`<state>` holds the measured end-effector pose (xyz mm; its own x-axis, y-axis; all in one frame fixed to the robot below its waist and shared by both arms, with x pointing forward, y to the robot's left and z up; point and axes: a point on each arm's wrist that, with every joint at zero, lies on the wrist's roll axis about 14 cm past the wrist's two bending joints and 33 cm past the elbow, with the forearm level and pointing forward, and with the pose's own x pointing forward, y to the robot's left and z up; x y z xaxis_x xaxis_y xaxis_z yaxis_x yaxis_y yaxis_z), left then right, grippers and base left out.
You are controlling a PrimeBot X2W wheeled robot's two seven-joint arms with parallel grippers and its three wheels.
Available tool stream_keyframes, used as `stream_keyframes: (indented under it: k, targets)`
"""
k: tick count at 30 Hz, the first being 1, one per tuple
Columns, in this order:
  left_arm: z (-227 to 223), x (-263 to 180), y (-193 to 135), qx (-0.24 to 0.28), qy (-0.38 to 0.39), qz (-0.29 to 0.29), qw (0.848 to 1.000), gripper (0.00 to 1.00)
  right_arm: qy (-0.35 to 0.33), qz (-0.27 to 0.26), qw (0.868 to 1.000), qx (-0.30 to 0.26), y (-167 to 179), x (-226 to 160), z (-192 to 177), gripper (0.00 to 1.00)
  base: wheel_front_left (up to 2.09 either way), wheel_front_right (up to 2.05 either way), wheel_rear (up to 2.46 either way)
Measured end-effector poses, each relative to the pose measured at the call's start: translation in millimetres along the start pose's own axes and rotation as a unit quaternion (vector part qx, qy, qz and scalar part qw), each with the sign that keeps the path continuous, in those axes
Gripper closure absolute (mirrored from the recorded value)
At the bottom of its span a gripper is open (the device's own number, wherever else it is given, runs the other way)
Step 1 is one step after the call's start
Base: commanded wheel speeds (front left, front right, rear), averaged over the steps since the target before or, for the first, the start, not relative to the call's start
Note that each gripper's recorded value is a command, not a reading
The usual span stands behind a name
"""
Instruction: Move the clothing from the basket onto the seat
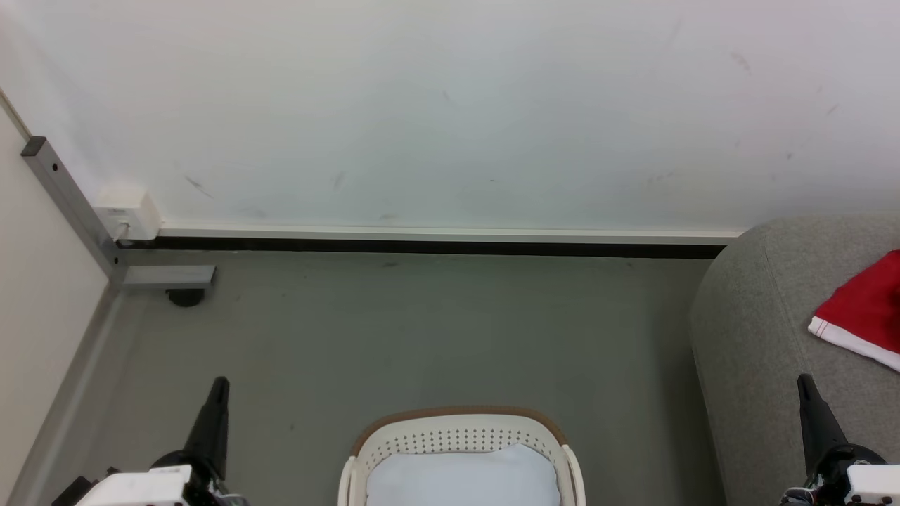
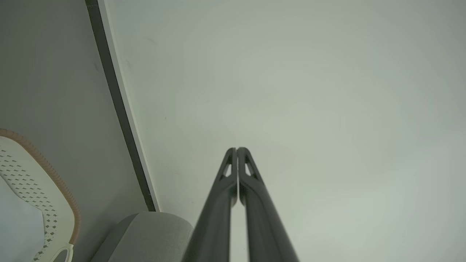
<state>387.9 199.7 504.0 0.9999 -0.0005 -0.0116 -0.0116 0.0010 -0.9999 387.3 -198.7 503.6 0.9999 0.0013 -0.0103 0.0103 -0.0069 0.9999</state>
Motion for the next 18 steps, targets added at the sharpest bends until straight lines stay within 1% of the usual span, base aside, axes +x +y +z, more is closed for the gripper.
stream_keyframes:
  k: [18]
  targets:
    - [0.0, 0.0, 0.0, 0.0, 0.0, 0.0, 1.0, 1.0, 0.0, 0.0, 1.0, 0.0, 0.0, 0.0, 0.0, 1.0, 0.0, 0.0, 0.0]
